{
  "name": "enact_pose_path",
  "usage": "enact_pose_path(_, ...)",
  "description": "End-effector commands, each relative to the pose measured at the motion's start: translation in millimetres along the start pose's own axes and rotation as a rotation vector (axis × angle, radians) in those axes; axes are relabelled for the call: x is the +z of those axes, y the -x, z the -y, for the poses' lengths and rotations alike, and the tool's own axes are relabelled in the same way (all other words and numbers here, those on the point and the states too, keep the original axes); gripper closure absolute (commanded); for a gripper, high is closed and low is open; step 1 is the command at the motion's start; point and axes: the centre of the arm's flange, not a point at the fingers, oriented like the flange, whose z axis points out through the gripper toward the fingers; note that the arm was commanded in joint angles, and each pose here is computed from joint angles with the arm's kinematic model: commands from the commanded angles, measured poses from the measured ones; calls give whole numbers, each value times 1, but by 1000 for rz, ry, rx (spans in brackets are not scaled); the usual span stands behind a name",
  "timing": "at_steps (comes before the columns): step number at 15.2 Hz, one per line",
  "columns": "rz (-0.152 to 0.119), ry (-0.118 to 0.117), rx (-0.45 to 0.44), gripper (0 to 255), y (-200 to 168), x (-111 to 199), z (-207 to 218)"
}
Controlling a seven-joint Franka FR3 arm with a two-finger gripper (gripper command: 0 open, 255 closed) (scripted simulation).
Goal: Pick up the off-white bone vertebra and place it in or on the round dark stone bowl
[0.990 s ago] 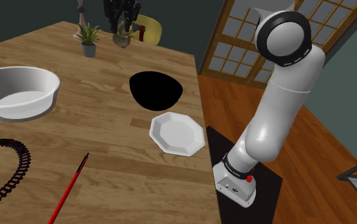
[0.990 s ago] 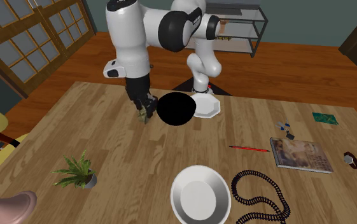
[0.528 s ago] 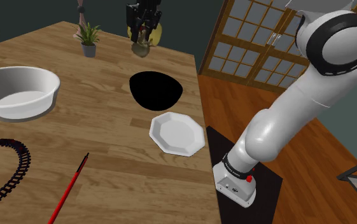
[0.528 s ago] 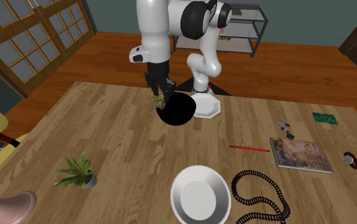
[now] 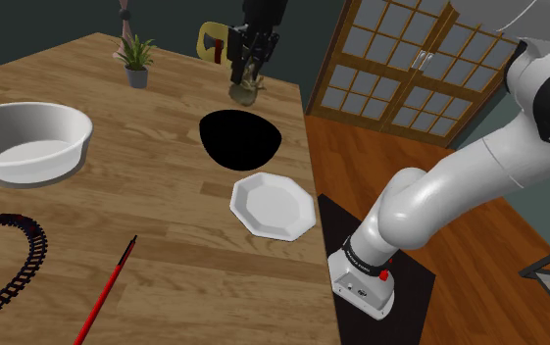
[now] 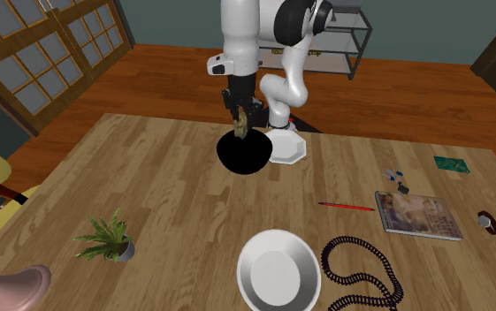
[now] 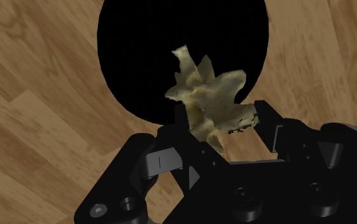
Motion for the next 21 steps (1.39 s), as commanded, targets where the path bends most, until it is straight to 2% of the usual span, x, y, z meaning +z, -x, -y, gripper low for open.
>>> enact_pose_path(1,0,0,0,255,4,10,-1)
enact_pose_path(12,0,0,0,255,8,69,-5)
enact_pose_path(20,0,0,0,255,8,69,-5)
enact_pose_path(21,0,0,0,0,8,69,-5)
